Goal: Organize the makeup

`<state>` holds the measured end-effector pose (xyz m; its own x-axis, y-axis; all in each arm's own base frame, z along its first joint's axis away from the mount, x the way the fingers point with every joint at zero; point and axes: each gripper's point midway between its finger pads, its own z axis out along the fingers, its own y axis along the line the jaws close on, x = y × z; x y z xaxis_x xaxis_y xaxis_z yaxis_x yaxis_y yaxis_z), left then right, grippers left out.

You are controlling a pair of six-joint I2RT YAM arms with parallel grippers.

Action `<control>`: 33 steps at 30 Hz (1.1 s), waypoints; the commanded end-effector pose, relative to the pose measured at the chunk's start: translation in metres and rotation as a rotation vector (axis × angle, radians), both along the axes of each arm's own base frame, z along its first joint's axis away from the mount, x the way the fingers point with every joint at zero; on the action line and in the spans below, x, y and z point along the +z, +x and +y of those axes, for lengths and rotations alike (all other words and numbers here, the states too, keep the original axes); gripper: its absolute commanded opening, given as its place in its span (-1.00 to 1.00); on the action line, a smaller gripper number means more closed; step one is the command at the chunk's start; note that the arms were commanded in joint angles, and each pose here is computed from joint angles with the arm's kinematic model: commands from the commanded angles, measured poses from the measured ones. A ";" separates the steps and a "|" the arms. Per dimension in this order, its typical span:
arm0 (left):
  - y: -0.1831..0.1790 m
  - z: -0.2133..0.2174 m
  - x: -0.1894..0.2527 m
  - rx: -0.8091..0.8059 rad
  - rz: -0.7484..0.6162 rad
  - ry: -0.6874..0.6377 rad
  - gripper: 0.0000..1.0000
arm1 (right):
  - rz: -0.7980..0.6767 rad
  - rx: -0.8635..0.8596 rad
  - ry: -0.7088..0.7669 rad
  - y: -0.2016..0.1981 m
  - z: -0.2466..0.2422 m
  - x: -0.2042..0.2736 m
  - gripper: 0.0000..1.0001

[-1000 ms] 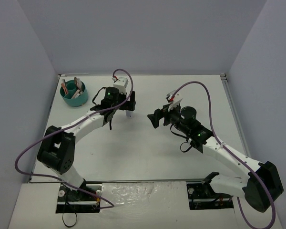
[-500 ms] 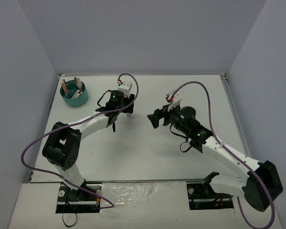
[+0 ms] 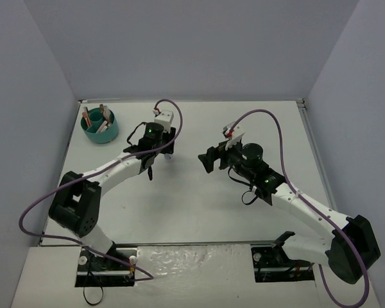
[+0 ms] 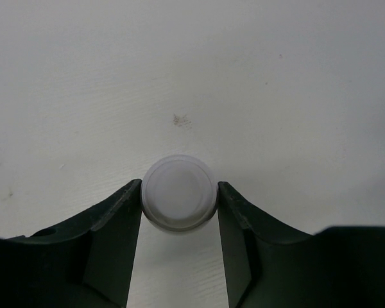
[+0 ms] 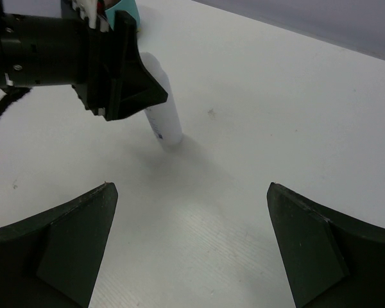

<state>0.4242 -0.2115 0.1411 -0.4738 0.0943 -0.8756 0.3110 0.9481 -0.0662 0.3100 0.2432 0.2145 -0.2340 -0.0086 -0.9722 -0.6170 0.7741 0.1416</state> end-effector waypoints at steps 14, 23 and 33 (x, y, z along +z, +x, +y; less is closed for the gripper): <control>0.003 0.245 0.245 0.625 -0.381 -0.018 -1.00 | -0.072 -0.037 0.074 0.010 -0.002 0.030 1.00; 0.049 0.323 0.264 0.751 -0.433 -0.047 -1.00 | -0.053 -0.020 0.073 0.012 0.003 0.023 1.00; 0.104 0.333 0.243 0.705 -0.420 -0.033 -1.00 | -0.042 -0.019 0.062 0.014 0.004 0.018 1.00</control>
<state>0.5123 0.1207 0.3042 -0.2536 -0.1805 -0.9503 -0.4019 0.9133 -0.0662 0.3142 0.2426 0.2036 -0.2726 -0.0019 -0.9621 -0.5955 0.7858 0.1672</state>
